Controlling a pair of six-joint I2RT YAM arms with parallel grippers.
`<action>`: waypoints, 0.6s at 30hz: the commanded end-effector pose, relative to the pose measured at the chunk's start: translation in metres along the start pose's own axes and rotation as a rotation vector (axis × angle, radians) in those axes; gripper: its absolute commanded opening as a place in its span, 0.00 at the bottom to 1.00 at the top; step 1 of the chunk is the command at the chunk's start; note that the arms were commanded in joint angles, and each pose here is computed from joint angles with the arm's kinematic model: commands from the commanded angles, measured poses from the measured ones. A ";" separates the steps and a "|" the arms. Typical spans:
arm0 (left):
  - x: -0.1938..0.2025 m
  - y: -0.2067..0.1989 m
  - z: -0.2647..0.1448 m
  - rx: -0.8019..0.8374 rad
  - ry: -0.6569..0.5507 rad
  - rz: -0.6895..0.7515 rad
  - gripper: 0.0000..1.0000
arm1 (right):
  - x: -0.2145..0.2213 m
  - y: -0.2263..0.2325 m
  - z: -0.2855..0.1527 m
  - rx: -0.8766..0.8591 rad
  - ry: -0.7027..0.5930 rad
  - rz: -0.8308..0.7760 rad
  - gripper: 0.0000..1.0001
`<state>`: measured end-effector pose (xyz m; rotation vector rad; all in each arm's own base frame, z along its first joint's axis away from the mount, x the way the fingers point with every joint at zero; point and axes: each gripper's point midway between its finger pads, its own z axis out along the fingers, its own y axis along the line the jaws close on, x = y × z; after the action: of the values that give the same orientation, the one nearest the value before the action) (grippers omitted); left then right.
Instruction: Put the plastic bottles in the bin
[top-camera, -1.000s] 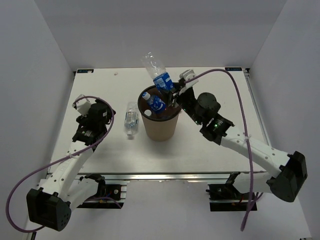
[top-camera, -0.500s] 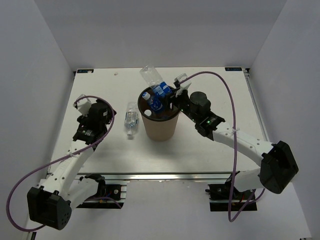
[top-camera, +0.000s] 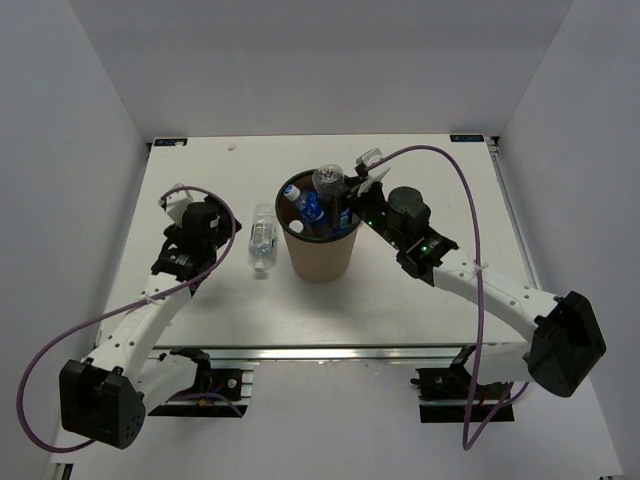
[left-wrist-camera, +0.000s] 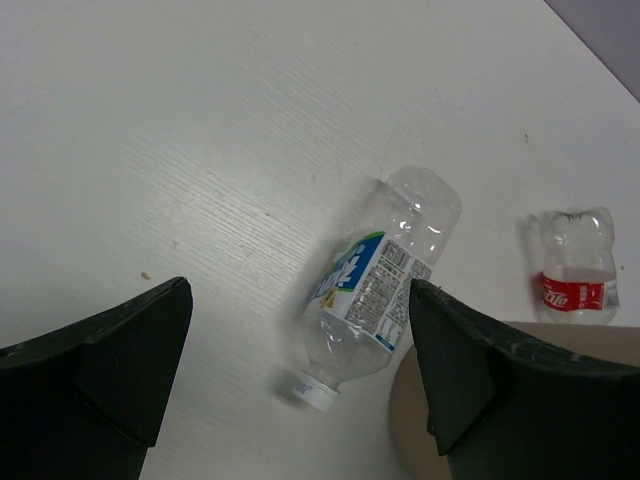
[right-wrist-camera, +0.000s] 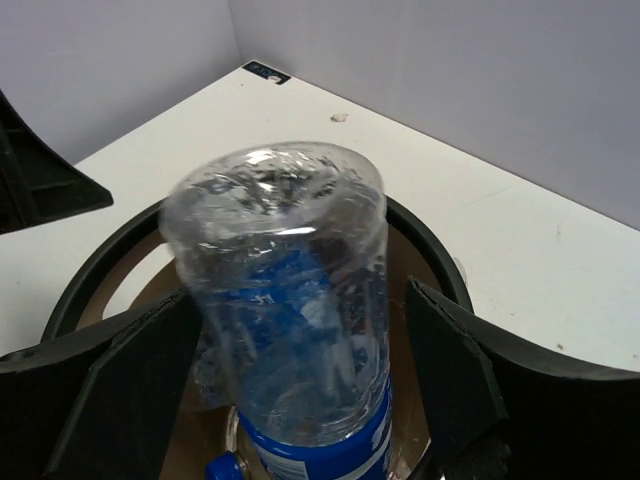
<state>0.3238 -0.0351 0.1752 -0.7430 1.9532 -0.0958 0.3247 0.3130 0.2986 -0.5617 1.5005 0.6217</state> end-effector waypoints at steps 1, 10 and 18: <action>-0.002 -0.024 0.000 0.125 0.010 0.040 0.98 | -0.025 -0.002 -0.010 0.011 -0.078 -0.001 0.86; 0.035 -0.062 0.026 0.304 0.131 0.142 0.98 | -0.091 -0.026 -0.061 0.152 -0.218 0.007 0.89; 0.059 -0.089 0.081 0.348 0.205 0.277 0.98 | -0.093 -0.033 -0.120 0.188 -0.271 0.048 0.89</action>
<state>0.3841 -0.1042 0.1015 -0.3715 2.1982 -0.2746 0.2661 0.2183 0.3996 -0.3314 1.2764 0.5807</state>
